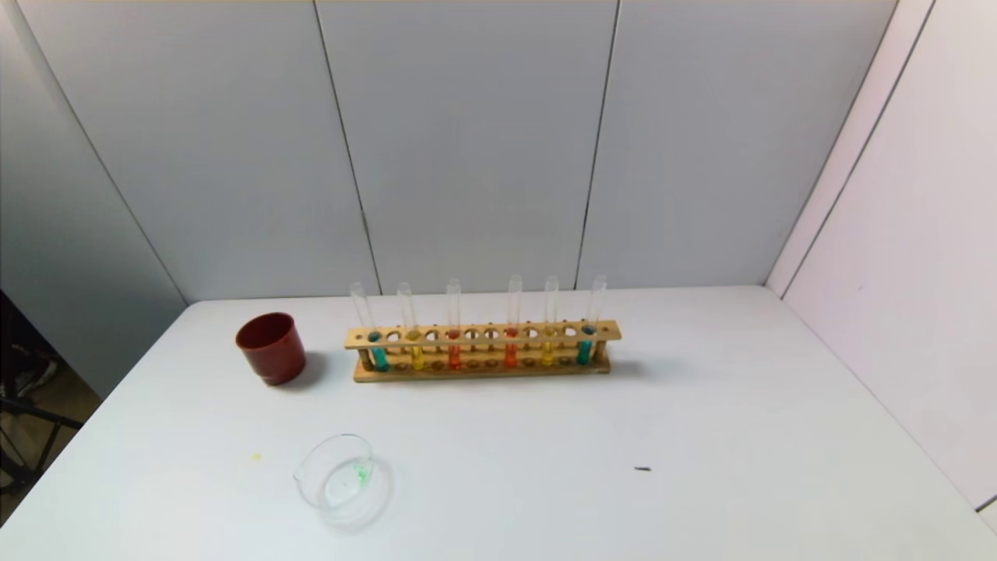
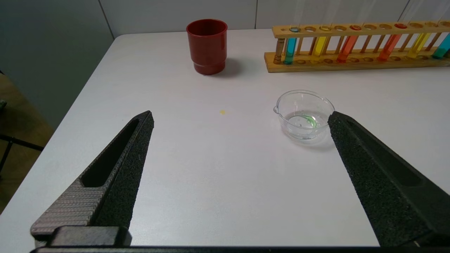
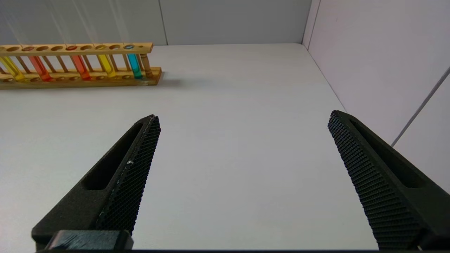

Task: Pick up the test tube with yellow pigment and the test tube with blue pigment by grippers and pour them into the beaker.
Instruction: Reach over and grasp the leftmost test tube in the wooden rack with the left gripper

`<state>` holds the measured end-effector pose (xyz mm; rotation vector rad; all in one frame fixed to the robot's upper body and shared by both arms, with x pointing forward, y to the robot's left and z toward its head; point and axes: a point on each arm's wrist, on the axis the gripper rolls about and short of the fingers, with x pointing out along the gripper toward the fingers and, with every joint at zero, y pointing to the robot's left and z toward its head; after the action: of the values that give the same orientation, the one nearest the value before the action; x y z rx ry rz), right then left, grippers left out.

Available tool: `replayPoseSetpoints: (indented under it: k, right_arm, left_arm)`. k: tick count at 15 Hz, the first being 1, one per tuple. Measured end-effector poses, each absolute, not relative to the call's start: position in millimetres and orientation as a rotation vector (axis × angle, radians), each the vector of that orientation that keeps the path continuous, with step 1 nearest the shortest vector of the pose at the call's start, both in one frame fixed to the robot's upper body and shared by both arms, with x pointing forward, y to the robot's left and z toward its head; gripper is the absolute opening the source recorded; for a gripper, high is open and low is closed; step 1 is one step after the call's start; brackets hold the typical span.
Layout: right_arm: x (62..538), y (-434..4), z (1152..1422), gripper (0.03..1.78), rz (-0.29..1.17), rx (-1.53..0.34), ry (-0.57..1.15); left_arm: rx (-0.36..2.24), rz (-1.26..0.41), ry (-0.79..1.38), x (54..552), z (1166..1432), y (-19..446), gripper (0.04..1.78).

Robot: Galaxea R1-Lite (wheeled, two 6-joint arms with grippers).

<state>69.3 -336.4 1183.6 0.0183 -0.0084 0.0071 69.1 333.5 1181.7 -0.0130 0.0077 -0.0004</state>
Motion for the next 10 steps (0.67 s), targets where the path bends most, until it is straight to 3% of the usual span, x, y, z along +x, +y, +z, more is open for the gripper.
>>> replayPoseSetpoints:
  k: [10]
  right_arm:
    - [69.3,-336.4,1183.6,1.74,0.007,0.018,-0.008]
  left_arm:
    - [-0.010,0.000,0.003,69.1,1182.2,333.5,1.75]
